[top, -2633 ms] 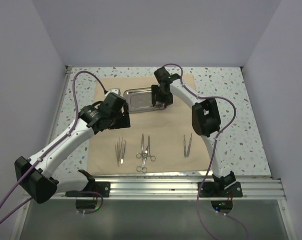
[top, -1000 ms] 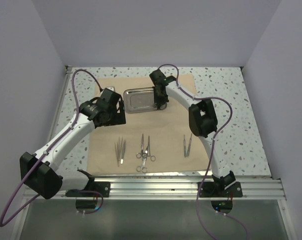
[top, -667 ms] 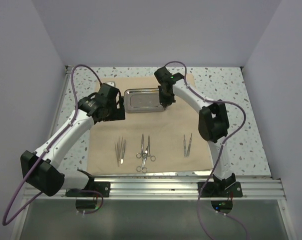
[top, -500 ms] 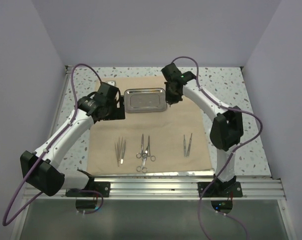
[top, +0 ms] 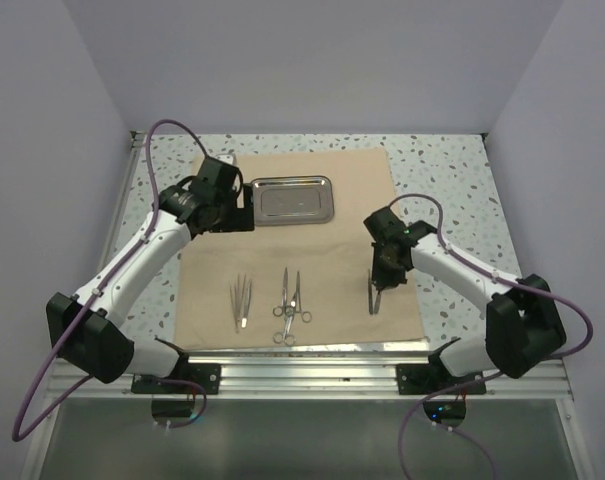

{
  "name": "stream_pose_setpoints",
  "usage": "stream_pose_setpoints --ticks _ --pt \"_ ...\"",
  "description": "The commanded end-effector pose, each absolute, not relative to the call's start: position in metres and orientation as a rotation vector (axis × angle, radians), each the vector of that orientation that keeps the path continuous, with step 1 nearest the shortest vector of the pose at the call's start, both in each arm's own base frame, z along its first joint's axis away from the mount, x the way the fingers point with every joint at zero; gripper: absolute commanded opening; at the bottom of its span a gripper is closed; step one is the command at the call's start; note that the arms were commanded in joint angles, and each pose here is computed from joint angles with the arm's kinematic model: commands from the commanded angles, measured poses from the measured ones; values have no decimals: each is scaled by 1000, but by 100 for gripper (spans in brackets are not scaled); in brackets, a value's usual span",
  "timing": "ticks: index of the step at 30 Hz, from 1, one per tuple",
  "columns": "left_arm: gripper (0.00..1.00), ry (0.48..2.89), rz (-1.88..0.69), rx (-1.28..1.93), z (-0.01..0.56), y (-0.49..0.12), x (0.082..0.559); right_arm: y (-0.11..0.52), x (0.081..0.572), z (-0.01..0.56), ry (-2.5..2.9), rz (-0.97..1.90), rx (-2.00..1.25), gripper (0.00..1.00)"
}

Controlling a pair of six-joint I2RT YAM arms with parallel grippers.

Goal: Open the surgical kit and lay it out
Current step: Place the medical item in the surgical kit.

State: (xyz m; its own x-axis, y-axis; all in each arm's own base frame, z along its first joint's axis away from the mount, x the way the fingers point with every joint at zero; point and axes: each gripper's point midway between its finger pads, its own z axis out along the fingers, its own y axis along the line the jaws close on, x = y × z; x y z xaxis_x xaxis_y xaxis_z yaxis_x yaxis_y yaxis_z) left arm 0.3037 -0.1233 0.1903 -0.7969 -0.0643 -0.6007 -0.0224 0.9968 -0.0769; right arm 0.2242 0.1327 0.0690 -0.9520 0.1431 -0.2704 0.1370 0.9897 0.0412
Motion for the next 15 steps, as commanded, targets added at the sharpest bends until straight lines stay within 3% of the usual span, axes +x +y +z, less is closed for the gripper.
stream_pose_setpoints --ticks 1,8,9,10,11,15 --pt "92 2411 -122 -50 213 -128 328 148 217 72 2789 233 275 0" --pt "96 2404 -112 -52 219 -125 338 150 203 54 2797 307 274 2" --pt "96 2404 -110 -54 219 -124 339 148 202 55 2797 299 280 21" --pt "96 2398 -110 -51 221 -124 340 145 200 62 2785 292 282 91" --pt "97 2396 -110 -51 222 -124 340 142 201 67 2774 273 273 98" --pt "100 2388 -87 -63 226 -117 345 126 207 112 2674 213 234 98"
